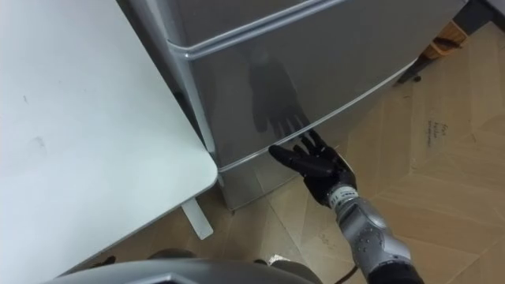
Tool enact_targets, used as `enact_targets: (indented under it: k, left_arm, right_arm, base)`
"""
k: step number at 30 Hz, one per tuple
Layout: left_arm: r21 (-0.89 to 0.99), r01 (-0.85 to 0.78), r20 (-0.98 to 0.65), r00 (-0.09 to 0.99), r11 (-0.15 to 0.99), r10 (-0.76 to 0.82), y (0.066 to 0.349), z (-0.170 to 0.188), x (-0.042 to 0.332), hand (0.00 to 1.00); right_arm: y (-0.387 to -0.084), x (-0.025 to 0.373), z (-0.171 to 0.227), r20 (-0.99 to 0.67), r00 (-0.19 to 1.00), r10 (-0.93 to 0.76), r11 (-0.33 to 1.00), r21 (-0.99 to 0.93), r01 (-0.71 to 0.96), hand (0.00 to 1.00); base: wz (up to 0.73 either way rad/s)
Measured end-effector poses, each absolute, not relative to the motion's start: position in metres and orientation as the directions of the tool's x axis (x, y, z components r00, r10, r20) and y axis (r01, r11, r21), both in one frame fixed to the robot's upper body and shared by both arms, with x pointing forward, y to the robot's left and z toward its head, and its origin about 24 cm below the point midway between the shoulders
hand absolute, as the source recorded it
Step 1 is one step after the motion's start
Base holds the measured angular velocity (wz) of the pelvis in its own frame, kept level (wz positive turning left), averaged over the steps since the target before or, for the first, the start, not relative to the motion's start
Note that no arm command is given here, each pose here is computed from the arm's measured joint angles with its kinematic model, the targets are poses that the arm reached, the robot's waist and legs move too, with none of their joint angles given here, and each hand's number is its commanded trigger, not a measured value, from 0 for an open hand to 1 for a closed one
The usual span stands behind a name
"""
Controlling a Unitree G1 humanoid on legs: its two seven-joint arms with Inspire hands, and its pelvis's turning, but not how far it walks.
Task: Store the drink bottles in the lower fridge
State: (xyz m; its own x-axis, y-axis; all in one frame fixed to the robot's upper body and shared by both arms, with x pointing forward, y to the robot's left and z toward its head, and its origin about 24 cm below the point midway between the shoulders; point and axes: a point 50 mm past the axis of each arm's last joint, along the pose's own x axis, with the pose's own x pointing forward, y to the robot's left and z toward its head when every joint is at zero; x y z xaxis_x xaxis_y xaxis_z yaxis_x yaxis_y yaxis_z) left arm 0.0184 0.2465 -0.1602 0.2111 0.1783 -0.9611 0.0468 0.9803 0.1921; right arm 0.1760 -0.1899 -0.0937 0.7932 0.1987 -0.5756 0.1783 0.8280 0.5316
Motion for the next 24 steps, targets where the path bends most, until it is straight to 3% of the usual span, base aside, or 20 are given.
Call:
enact_targets:
  k: [7, 10, 14, 17, 24]
  left_arm:
    - [0.185, 0.045, -0.973, 0.151, 0.982, 0.177, 0.245, -0.162, 0.005, 0.0]
    - [0.185, 0.044, -0.973, 0.15, 0.982, 0.177, 0.245, -0.162, 0.004, 0.0]
    - [0.183, 0.035, -0.973, 0.149, 0.983, 0.176, 0.245, -0.162, 0.003, 0.0]
    - [0.174, 0.029, -0.978, 0.118, 0.984, 0.17, 0.246, -0.164, -0.004, 0.0]
    - [0.182, -0.015, -0.978, 0.096, 0.983, 0.183, 0.252, -0.163, -0.006, 0.0]
  right_arm:
    - [-0.193, 0.172, -0.102, -0.582, 0.79, 0.194, 0.861, 0.487, 0.147, 0.0]
    - [-0.2, 0.163, -0.115, -0.646, 0.736, 0.204, 0.9, 0.42, 0.119, 0.0]
    - [-0.209, 0.127, -0.144, -0.823, 0.53, 0.202, 0.96, 0.275, 0.06, 0.0]
    - [-0.228, 0.097, -0.155, -0.909, 0.402, 0.112, 0.977, 0.175, 0.124, 0.0]
    - [-0.251, 0.044, -0.164, -0.974, 0.227, -0.012, 0.958, 0.054, 0.28, 0.0]
  base:
    - [0.1]
    - [0.39]
    - [0.58]
    - [0.78]
    - [0.87]
